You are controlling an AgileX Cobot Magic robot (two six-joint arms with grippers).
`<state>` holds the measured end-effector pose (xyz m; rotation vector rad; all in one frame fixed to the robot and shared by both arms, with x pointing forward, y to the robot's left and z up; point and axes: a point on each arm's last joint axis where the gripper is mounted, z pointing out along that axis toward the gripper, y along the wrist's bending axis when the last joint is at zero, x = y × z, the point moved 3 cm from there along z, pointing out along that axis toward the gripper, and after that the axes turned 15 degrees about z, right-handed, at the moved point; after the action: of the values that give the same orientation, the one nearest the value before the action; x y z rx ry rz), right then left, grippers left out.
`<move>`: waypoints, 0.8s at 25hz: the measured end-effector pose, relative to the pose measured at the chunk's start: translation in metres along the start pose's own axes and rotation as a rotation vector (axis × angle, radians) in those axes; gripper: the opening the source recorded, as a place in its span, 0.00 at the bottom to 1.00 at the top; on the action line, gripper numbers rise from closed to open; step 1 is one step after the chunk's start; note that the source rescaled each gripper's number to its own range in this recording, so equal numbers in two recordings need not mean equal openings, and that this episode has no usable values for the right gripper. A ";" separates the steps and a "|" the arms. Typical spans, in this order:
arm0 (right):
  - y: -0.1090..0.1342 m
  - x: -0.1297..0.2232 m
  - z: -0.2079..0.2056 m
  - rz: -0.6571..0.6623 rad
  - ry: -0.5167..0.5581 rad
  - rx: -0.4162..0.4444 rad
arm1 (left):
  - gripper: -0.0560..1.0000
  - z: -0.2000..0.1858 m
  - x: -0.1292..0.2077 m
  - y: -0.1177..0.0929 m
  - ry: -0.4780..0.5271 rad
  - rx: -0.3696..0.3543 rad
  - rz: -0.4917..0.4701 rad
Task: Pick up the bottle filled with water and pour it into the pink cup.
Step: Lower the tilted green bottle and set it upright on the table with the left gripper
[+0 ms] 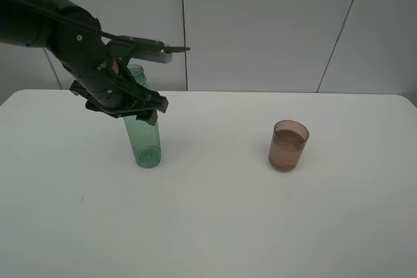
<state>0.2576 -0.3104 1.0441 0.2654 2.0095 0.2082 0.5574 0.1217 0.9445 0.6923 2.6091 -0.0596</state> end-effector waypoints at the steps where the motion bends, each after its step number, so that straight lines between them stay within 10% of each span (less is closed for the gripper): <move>1: 0.000 0.000 0.000 0.000 0.000 0.000 | 0.50 -0.002 0.002 0.000 0.014 -0.002 -0.002; 20: 0.000 0.000 0.000 0.000 0.000 0.000 | 0.50 -0.046 0.009 -0.019 0.038 0.047 -0.041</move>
<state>0.2576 -0.3104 1.0441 0.2654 2.0095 0.2082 0.5228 0.1162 0.9811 0.6628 2.6663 -0.1211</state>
